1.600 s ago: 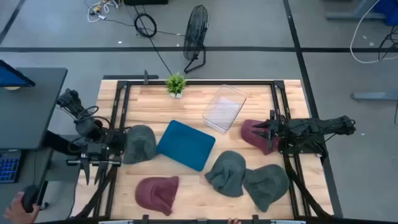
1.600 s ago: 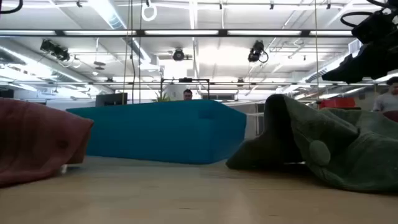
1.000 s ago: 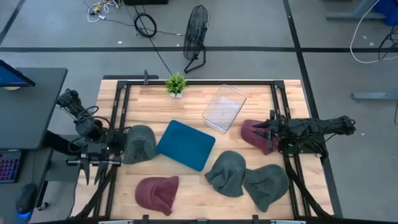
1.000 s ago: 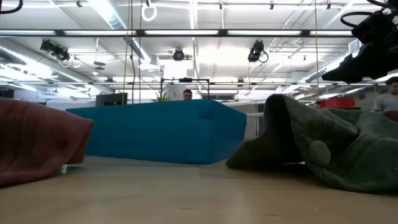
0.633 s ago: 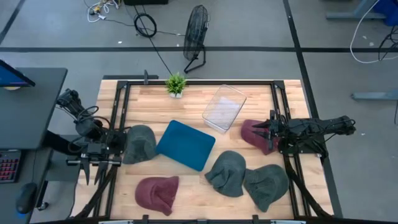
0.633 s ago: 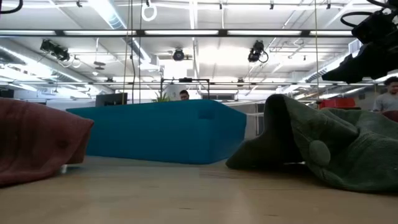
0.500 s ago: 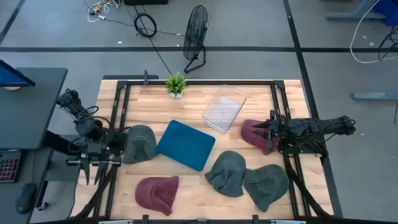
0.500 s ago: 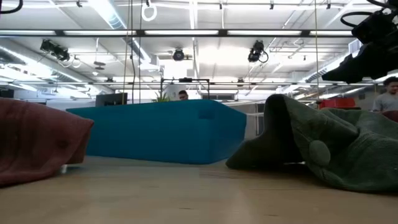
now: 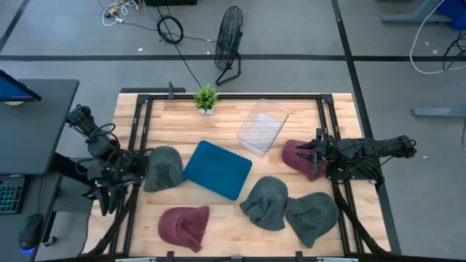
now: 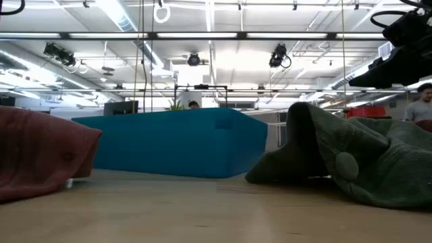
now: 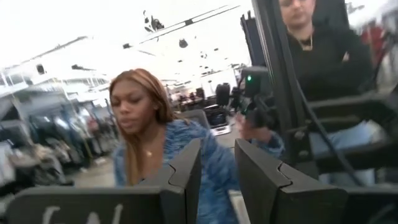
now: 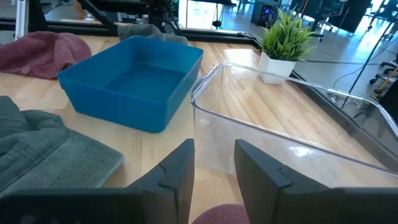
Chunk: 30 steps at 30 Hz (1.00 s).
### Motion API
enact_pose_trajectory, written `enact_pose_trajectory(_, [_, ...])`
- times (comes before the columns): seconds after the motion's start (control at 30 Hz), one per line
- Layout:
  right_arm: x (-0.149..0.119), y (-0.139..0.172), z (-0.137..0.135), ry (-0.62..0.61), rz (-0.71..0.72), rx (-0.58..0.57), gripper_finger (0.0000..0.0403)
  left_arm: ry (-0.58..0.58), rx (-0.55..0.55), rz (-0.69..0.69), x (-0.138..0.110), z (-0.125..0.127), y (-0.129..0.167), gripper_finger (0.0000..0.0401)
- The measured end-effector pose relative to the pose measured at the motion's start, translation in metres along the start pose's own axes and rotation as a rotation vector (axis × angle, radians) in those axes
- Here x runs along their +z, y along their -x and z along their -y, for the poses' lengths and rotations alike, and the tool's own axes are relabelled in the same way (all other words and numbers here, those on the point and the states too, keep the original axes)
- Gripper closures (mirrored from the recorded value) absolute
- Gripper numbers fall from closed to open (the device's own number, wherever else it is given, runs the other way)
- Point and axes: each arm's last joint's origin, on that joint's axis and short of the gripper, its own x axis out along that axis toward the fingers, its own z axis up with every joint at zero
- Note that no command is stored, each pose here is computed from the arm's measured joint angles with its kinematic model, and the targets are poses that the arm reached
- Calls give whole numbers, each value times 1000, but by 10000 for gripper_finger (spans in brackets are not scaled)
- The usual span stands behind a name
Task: Pick & Place hat
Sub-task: Put the right dark red cap into the transparent bin
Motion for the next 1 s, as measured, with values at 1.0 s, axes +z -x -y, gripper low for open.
enact_pose_trajectory(1.0, [4,0,-4,581,84,115,282,345,382,20,-2,-11,1,300])
